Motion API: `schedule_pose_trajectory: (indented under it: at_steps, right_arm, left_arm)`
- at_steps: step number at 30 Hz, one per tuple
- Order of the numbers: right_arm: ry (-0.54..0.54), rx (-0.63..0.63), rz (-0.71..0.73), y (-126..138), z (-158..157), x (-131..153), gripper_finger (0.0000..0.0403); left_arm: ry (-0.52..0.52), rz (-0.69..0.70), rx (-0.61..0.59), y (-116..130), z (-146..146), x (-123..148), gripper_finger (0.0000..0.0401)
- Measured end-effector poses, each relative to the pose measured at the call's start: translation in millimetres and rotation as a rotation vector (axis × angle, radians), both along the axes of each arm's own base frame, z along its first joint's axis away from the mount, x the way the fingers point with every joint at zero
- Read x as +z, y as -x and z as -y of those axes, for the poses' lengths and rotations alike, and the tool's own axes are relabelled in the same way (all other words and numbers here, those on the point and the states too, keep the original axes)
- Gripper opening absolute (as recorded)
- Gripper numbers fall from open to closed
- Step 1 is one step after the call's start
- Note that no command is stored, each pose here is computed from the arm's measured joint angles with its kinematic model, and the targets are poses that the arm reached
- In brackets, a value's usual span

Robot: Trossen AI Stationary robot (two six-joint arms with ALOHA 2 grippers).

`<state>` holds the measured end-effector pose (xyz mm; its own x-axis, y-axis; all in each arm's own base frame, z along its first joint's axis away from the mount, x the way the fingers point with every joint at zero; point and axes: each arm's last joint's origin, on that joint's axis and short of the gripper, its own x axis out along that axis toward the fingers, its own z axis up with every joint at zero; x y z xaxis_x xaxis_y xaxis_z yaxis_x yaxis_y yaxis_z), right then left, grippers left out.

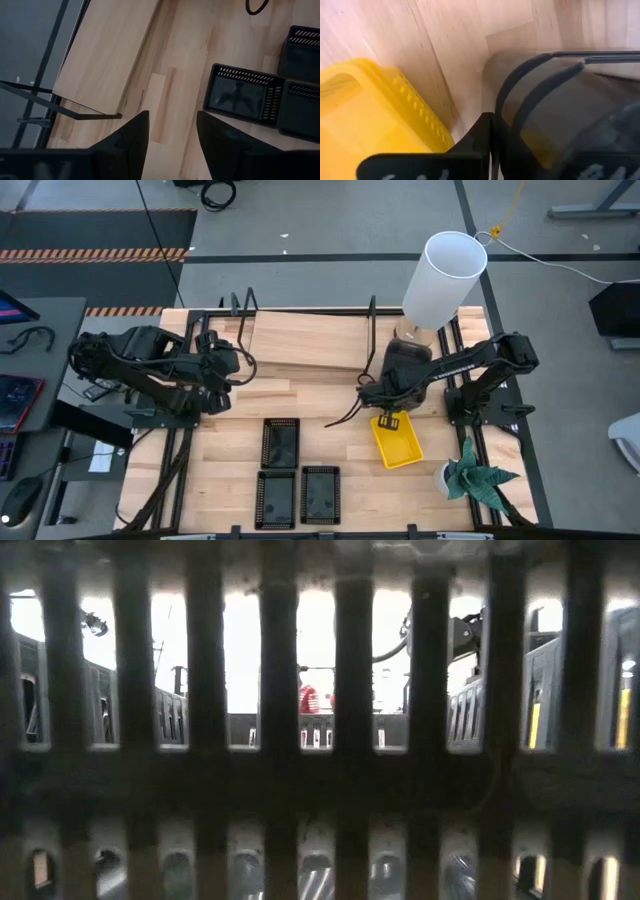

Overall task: Stack baskets on shelf by color
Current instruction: Put the stacked black transparent bins on the shelf

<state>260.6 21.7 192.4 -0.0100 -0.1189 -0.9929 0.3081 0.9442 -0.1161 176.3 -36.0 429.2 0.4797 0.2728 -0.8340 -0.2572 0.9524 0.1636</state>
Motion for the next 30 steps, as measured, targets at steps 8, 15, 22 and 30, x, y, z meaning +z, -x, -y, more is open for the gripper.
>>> schedule_pose_trajectory:
  at_steps: [8,15,22,30]
  right_arm:
    - [-0.004,-0.024,-0.048,2,-5,30,0.0016]
    - [-0.004,-0.046,0.041,-8,-22,87,0.0016]
    - [0.022,-0.078,0.131,-4,-39,140,0.0016]
    - [0.129,0.029,0.356,1,-54,195,0.0018]
  left_arm:
    - [-0.004,-0.002,-0.007,0,0,0,0.0172]
    - [-0.004,-0.002,-0.007,0,0,0,0.0172]
    - [-0.005,-0.003,-0.009,0,0,0,0.0172]
    - [-0.005,-0.003,-0.008,0,0,0,0.0172]
